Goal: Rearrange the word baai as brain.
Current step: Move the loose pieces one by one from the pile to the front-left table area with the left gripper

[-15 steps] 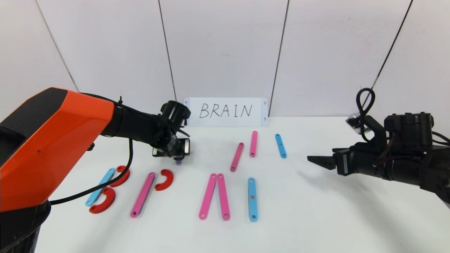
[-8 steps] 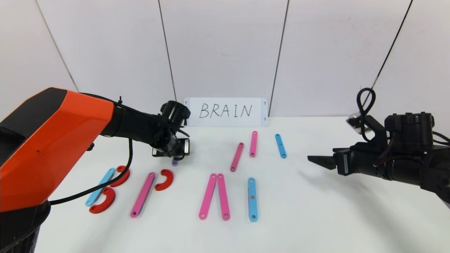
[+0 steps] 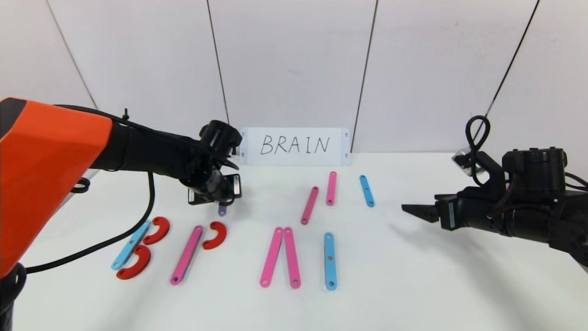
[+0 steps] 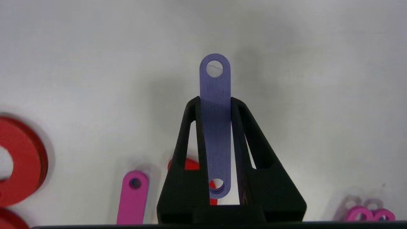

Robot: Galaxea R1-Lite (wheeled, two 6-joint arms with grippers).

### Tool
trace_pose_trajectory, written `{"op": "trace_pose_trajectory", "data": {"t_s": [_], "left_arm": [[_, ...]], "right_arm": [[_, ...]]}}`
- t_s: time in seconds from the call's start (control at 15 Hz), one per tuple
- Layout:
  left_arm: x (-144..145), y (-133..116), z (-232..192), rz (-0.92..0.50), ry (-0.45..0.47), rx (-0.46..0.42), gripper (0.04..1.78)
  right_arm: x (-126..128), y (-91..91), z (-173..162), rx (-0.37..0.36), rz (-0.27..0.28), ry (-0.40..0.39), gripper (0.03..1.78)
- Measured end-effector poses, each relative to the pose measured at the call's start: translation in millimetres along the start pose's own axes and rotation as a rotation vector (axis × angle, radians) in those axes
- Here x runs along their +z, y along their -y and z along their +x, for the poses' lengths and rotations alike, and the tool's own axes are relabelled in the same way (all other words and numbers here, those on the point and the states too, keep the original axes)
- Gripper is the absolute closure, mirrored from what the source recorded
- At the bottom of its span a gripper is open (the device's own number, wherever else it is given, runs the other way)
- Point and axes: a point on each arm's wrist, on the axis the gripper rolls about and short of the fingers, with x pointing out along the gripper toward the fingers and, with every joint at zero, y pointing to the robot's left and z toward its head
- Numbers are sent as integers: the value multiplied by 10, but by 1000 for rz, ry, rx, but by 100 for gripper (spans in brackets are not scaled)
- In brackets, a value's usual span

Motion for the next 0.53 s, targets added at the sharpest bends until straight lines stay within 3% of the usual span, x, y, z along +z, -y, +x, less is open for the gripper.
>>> {"op": "trace_pose_trajectory", "data": {"t_s": [0.33,0.53], "left_arm": [[-166,-169,-315,-90,-11,91,155],[-342,-210,-472,-171,-27,101,155]], "right_arm": [[-7,-16,6,5,-2,-3,8],[-10,-25,11,8,-4,-5,8]]}}
